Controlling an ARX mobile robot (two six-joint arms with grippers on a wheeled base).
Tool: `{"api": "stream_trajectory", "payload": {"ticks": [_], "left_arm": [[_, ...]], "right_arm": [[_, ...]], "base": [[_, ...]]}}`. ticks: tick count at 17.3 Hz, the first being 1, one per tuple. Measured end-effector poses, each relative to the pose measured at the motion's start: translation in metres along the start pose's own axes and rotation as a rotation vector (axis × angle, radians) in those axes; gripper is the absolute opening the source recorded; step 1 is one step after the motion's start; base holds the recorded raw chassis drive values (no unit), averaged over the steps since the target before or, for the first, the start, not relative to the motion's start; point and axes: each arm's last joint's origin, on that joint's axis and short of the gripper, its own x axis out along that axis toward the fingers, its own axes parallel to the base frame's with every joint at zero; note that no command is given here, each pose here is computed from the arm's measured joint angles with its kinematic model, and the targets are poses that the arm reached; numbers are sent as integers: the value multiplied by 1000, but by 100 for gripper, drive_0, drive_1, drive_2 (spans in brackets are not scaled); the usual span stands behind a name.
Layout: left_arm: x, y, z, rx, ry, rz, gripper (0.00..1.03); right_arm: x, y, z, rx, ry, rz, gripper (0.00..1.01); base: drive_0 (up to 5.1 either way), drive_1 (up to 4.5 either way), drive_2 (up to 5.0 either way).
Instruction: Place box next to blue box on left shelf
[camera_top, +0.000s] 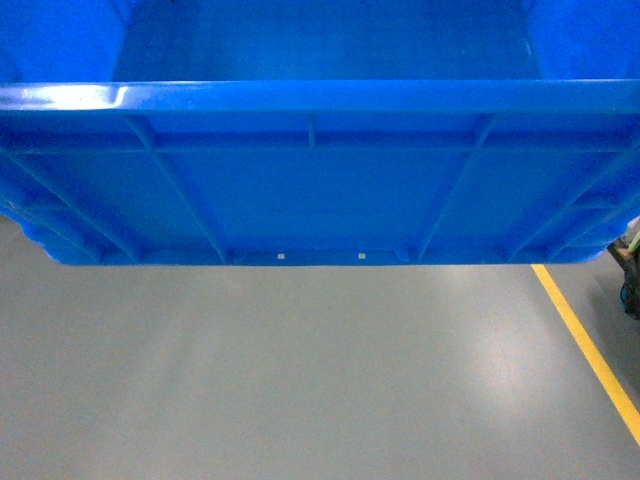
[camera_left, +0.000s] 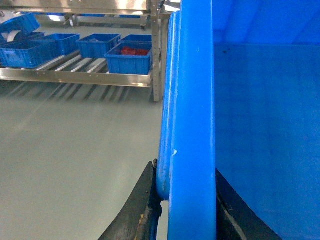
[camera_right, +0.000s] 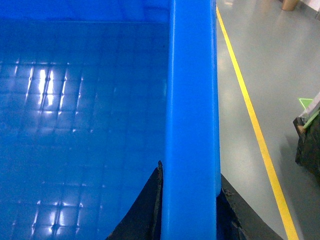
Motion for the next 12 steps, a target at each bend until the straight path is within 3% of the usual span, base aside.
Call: {"api": "stream_trajectory", "payload": {"ticks": [12], "left_arm": [[0,0,0,-1,-1,-2,18]], "right_arm": [[0,0,0,2,-5,-1,20]], "base": [[0,406,-406]]}}
